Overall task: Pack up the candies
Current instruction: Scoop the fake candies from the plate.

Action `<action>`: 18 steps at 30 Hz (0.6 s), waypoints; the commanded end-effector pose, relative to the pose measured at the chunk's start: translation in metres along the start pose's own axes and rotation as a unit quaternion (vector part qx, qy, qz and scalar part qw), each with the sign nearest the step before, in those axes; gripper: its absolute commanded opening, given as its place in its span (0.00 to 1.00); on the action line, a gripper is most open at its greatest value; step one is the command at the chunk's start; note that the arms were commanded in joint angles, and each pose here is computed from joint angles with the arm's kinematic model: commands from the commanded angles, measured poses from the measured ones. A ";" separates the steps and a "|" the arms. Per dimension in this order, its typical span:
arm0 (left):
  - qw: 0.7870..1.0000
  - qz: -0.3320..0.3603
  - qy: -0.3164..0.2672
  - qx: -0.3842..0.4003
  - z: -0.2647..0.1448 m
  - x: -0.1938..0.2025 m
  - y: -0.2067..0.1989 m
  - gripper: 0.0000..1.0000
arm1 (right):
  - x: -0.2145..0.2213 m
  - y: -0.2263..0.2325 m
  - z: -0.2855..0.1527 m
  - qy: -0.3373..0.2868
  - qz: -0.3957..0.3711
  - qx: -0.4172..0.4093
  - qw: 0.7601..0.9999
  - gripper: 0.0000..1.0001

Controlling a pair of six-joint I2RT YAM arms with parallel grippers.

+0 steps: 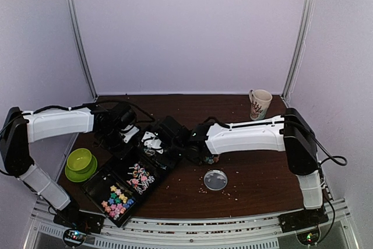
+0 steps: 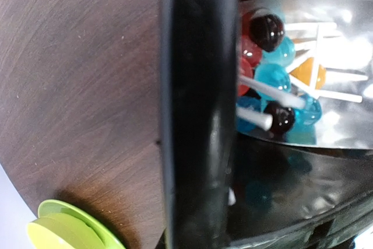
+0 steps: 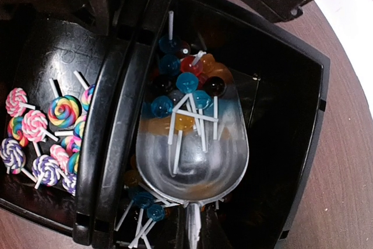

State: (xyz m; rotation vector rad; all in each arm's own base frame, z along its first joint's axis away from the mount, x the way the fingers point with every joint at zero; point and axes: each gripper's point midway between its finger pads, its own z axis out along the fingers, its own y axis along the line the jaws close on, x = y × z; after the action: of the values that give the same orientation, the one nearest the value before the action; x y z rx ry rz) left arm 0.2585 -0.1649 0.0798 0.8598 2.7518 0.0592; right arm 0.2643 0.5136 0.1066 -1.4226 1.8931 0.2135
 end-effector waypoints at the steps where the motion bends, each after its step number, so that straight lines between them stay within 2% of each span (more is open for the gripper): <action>1: 0.986 -0.005 -0.149 0.080 -0.041 -0.063 -0.023 0.00 | 0.026 0.035 0.023 -0.003 0.010 -0.058 0.998 0.00; 11: 0.985 -0.014 -0.150 0.088 -0.041 -0.063 -0.020 0.00 | 0.023 0.028 0.016 -0.074 0.069 -0.081 0.992 0.00; 18: 0.986 -0.024 -0.142 0.079 -0.037 -0.061 -0.014 0.00 | 0.018 0.021 -0.004 -0.113 0.072 -0.082 0.988 0.00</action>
State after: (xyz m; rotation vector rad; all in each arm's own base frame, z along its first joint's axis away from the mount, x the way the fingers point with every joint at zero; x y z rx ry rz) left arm 0.2586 -0.1649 0.0765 0.8113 2.7827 -0.0238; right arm 0.2647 0.5049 0.0845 -1.2590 1.8568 0.4707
